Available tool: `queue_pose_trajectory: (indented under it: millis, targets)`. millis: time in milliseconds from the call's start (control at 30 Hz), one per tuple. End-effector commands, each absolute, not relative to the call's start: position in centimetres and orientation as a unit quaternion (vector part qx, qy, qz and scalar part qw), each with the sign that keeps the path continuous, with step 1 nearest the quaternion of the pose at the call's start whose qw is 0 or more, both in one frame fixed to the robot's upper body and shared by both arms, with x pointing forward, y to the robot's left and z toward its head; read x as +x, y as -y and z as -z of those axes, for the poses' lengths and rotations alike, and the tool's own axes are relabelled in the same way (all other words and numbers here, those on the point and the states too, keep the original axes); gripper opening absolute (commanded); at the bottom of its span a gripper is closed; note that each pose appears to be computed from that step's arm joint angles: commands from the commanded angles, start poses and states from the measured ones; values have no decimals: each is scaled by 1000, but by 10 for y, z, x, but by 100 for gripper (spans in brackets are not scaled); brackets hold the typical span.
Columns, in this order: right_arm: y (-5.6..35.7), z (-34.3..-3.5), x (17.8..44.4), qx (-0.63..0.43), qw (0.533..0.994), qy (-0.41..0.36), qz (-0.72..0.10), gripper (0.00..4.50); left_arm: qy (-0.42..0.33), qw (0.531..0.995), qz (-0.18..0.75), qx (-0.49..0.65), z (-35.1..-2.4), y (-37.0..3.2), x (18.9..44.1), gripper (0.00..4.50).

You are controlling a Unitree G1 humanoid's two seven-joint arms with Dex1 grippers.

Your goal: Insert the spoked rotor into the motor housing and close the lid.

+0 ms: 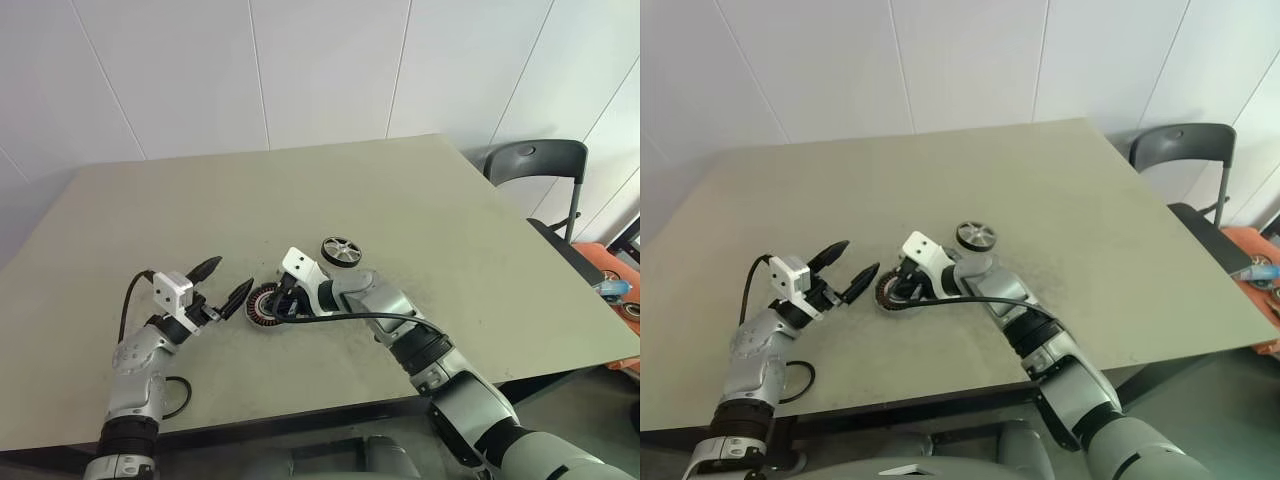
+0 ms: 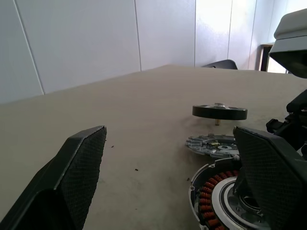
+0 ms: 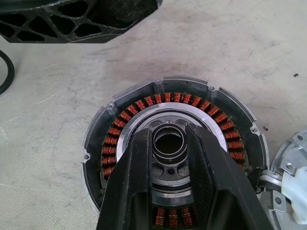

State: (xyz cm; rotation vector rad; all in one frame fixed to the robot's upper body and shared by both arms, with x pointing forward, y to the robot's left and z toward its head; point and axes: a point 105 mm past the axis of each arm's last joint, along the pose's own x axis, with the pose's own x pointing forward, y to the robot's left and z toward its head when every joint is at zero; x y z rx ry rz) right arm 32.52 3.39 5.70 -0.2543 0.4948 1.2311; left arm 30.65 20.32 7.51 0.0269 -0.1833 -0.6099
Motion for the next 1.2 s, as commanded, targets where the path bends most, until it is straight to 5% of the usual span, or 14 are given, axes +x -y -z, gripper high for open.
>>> queue_pose_trajectory:
  millis: [33, 300, 533, 733, 833, 1067, 1200]
  targets:
    - [-31, -58, 326, -125, 780, -232, -568, 67, 113, 949, 293, 23, -85, -213, 307, 450]
    - [-28, -55, 328, -130, 783, -234, -562, 67, 118, 948, 295, 23, -80, -201, 306, 450]
    - [-32, -66, 330, -87, 791, -217, -565, 296, 121, 948, 294, 24, -85, -199, 311, 450]
    - [-32, -85, 337, -18, 808, -193, -557, 296, 123, 947, 295, 25, -92, -199, 314, 450]
    - [-29, -78, 337, -47, 808, -194, -554, 234, 124, 947, 296, 25, -94, -197, 315, 450]
    - [-40, -68, 321, -84, 788, -193, -579, 4, 120, 948, 294, 25, -95, -203, 314, 450]
    - [-45, -64, 321, -90, 791, -196, -573, 4, 120, 948, 293, 24, -94, -200, 312, 450]
